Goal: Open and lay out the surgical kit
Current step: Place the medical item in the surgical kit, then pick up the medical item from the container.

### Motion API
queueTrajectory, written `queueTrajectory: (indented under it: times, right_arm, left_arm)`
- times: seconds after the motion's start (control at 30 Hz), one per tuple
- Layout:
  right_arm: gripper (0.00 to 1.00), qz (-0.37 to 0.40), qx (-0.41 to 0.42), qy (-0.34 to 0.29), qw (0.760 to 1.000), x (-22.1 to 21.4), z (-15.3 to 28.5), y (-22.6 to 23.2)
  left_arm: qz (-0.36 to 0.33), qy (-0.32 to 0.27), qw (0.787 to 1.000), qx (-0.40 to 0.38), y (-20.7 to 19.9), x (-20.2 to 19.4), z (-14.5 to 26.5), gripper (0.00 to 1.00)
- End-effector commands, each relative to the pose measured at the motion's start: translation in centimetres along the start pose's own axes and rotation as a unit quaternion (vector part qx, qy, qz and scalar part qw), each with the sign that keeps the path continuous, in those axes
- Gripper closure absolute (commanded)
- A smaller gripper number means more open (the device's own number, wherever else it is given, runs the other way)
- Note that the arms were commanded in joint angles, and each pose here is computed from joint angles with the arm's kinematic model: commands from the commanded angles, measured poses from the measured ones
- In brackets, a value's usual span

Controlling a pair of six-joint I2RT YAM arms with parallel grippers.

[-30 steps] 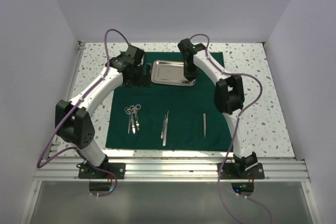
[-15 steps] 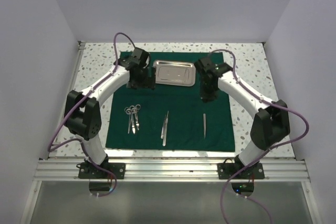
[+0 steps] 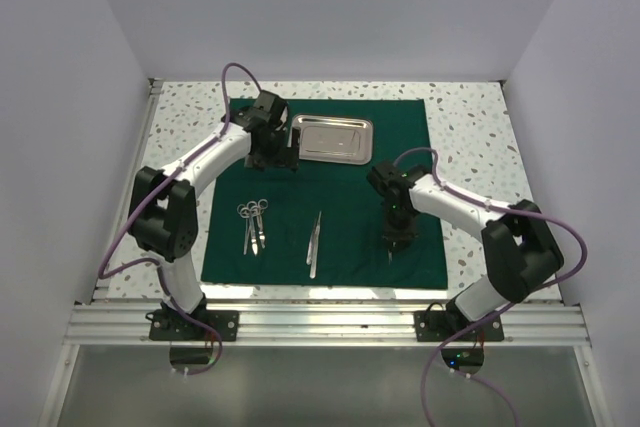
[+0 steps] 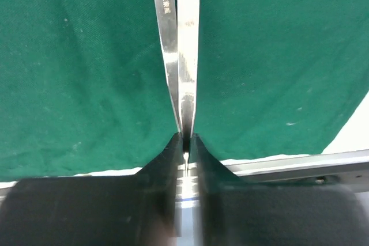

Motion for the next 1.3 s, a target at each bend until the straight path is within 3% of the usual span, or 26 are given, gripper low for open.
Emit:
queueTrajectory:
  times: [0.0, 0.03, 0.13, 0.3, 0.33, 0.47, 0.6, 0.97, 1.27]
  right_arm:
    - [0.71, -0.004, 0.029, -0.006, 1.0, 0.2, 0.0, 0.9]
    - [0.35, -0.001, 0.028, -0.01, 1.0, 0.5, 0.3, 1.0]
    - [0.17, 0.01, 0.015, -0.025, 1.0, 1.4, 1.7, 1.0]
    - [0.15, 0.037, -0.024, -0.075, 0.996, 4.7, 6.8, 1.1]
    - [0.15, 0.033, -0.011, -0.117, 0.992, 6.7, 9.2, 1.9]
    - [0.16, 0.054, -0.012, -0.185, 0.981, 12.1, 12.7, 4.1]
    - [0.34, 0.065, -0.017, -0.192, 0.979, 18.7, 11.3, 7.0]
    - [0.35, 0.017, -0.001, -0.147, 0.989, 26.0, 2.7, 5.9]
    - [0.35, 0.019, 0.074, -0.194, 0.978, 28.4, 2.6, 7.7]
  left_arm:
    - [-0.007, -0.029, 0.999, -0.02, -0.5, 1.5, 0.8, 0.11]
    - [-0.006, -0.029, 0.999, -0.019, -0.5, 1.5, 0.8, 0.11]
    - [-0.006, -0.031, 0.999, -0.016, -0.3, 1.2, 0.8, 0.11]
    - [-0.006, -0.04, 0.999, -0.009, 0.0, 1.2, 1.2, 0.11]
    - [-0.005, -0.041, 0.999, -0.008, 0.1, 1.2, 1.2, 0.11]
    - [-0.005, -0.044, 0.999, -0.008, 0.0, 1.3, 1.3, 0.1]
    - [-0.004, -0.048, 0.999, -0.008, 0.0, 1.6, 1.5, 0.1]
    - [-0.004, -0.054, 0.999, -0.007, 0.7, 1.4, 2.4, 0.1]
    - [0.01, -0.042, 0.999, 0.0, 1.9, 1.9, 1.5, 0.11]
Point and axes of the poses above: each gripper's point midway between its finger pads, its own z axis back along the fingers, its own y axis along the line the jaws close on, x = y × z, the point moved 8 cm from there along z, back along the fingers, and after that the axes turned 6 degrees about z, right-handed, at the moved point
